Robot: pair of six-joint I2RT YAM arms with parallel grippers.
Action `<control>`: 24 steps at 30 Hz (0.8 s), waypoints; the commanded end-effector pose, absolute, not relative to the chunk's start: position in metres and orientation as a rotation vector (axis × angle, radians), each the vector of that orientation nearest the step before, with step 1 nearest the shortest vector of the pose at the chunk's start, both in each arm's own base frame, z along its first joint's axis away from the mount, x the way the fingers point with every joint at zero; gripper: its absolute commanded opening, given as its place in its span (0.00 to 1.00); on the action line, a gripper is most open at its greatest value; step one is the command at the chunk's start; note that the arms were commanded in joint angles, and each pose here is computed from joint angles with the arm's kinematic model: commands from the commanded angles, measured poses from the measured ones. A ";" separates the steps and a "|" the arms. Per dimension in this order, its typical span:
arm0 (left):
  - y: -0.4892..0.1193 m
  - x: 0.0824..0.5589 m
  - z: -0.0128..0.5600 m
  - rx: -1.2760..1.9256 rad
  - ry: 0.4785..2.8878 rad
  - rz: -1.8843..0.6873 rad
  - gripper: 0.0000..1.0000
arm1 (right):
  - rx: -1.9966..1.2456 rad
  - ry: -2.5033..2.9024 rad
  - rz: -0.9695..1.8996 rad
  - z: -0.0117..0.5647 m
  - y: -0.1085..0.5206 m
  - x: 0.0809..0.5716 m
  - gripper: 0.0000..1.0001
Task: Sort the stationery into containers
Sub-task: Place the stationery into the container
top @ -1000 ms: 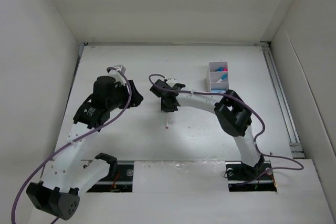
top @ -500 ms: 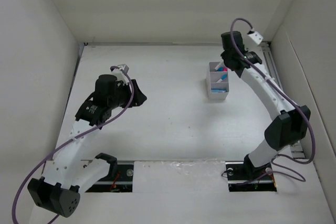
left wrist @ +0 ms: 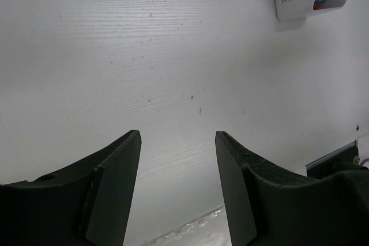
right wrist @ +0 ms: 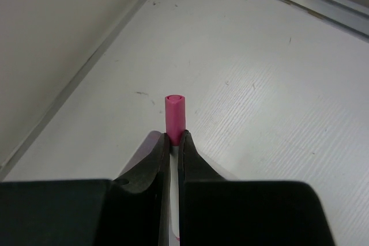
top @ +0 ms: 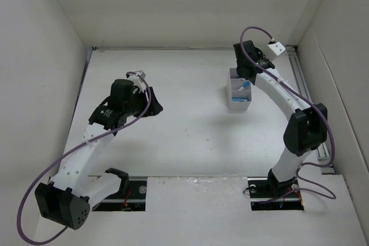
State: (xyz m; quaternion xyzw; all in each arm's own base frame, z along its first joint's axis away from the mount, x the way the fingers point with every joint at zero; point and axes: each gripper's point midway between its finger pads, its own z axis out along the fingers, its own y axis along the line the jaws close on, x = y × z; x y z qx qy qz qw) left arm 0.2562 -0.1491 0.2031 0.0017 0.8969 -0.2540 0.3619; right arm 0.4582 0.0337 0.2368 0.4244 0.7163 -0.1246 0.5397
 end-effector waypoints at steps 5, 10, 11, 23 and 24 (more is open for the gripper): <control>-0.156 0.266 0.215 0.032 2.272 -0.676 0.51 | 1.071 1.633 -0.321 0.220 0.034 0.466 0.00; -0.160 0.264 0.213 0.050 2.284 -0.690 0.51 | 1.075 1.657 -0.326 0.204 0.044 0.466 0.00; -0.159 0.266 0.209 0.052 2.292 -0.669 0.51 | 1.091 1.656 -0.327 0.199 0.045 0.466 0.00; -0.159 0.267 0.207 0.062 2.299 -0.663 0.51 | 1.125 1.712 -0.375 0.160 0.057 0.450 0.16; -0.158 0.266 0.210 0.063 2.289 -0.665 0.51 | 1.129 1.706 -0.387 0.160 0.055 0.448 0.22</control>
